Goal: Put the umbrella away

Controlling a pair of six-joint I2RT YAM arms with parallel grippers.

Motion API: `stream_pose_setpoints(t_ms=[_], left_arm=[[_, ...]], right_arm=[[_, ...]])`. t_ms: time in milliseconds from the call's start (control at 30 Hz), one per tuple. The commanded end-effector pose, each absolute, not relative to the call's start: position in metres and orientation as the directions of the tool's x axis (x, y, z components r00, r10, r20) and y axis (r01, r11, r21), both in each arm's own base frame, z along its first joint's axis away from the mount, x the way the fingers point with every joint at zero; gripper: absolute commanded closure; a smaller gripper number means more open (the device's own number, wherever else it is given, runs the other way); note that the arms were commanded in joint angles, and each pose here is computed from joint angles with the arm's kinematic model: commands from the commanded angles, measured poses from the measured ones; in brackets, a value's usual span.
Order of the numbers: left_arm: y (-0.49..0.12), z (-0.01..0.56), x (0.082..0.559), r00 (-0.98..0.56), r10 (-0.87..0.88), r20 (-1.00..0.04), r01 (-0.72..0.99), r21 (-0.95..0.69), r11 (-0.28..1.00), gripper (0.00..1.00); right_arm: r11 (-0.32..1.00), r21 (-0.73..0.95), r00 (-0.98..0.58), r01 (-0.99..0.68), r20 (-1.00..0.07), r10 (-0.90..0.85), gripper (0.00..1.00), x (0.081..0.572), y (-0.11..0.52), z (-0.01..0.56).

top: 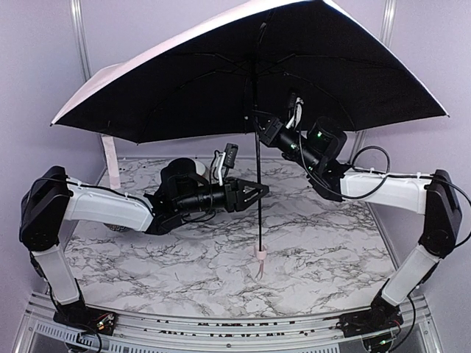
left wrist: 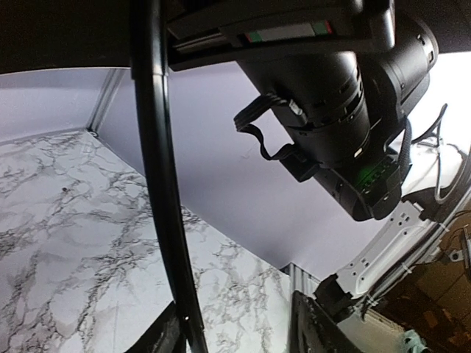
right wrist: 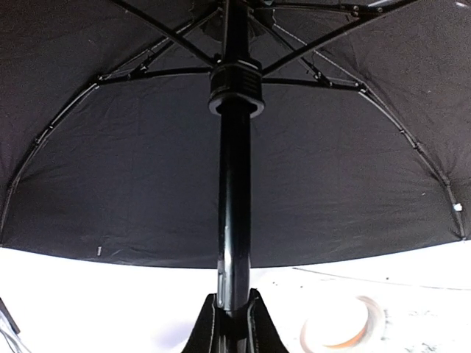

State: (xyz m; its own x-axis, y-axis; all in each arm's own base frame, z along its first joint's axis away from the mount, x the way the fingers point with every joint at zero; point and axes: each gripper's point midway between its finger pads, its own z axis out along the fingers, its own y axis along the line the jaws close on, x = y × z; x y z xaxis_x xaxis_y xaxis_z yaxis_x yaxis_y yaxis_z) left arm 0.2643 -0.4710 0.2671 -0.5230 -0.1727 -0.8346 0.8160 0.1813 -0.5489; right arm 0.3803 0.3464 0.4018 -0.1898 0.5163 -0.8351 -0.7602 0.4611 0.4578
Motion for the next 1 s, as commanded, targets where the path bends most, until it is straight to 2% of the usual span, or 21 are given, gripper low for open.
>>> stream_pose_setpoints(t_ms=[0, 233, 333, 400, 500, 700, 767, 900, 967], left_arm=[[-0.457, 0.346, 0.256, -0.475, -0.266, -0.839, 0.87, -0.492, -0.002, 0.43], [-0.454, 0.348, 0.274, -0.474, -0.238, -0.848, 0.87, -0.492, 0.019, 0.35], [-0.455, 0.339, 0.288, -0.47, -0.207, -0.858, 0.865, -0.494, 0.083, 0.35], [-0.457, 0.335, 0.29, -0.479, -0.192, -0.856, 0.862, -0.501, 0.079, 0.39], [-0.461, 0.332, 0.289, -0.488, -0.177, -0.854, 0.861, -0.505, 0.061, 0.52], [-0.463, 0.335, 0.289, -0.497, -0.166, -0.852, 0.86, -0.508, 0.033, 0.92], [-0.463, 0.335, 0.289, -0.504, -0.166, -0.847, 0.856, -0.516, 0.031, 0.99], [-0.461, 0.337, 0.289, -0.523, -0.176, -0.834, 0.843, -0.537, 0.037, 1.0], [-0.461, 0.338, 0.288, -0.532, -0.185, -0.826, 0.835, -0.548, 0.043, 1.0]], right_arm=[[0.518, 0.349, -0.036, -0.781, -0.853, 0.521, 1.0, 0.361, 0.338, 0.433], [0.51, 0.261, 0.038, -0.82, -0.864, 0.502, 1.0, 0.341, 0.35, 0.439], [0.482, 0.221, 0.064, -0.848, -0.859, 0.508, 1.0, 0.329, 0.35, 0.44], [0.479, 0.201, 0.085, -0.854, -0.855, 0.511, 1.0, 0.323, 0.35, 0.441], [0.477, 0.194, 0.078, -0.857, -0.867, 0.493, 1.0, 0.322, 0.353, 0.439], [0.451, 0.187, 0.073, -0.872, -0.863, 0.499, 1.0, 0.316, 0.354, 0.444], [0.45, 0.193, 0.067, -0.872, -0.863, 0.501, 1.0, 0.316, 0.353, 0.443], [0.473, 0.207, 0.07, -0.856, -0.861, 0.504, 1.0, 0.321, 0.35, 0.444], [0.525, 0.204, 0.086, -0.827, -0.875, 0.476, 0.94, 0.329, 0.347, 0.442]])
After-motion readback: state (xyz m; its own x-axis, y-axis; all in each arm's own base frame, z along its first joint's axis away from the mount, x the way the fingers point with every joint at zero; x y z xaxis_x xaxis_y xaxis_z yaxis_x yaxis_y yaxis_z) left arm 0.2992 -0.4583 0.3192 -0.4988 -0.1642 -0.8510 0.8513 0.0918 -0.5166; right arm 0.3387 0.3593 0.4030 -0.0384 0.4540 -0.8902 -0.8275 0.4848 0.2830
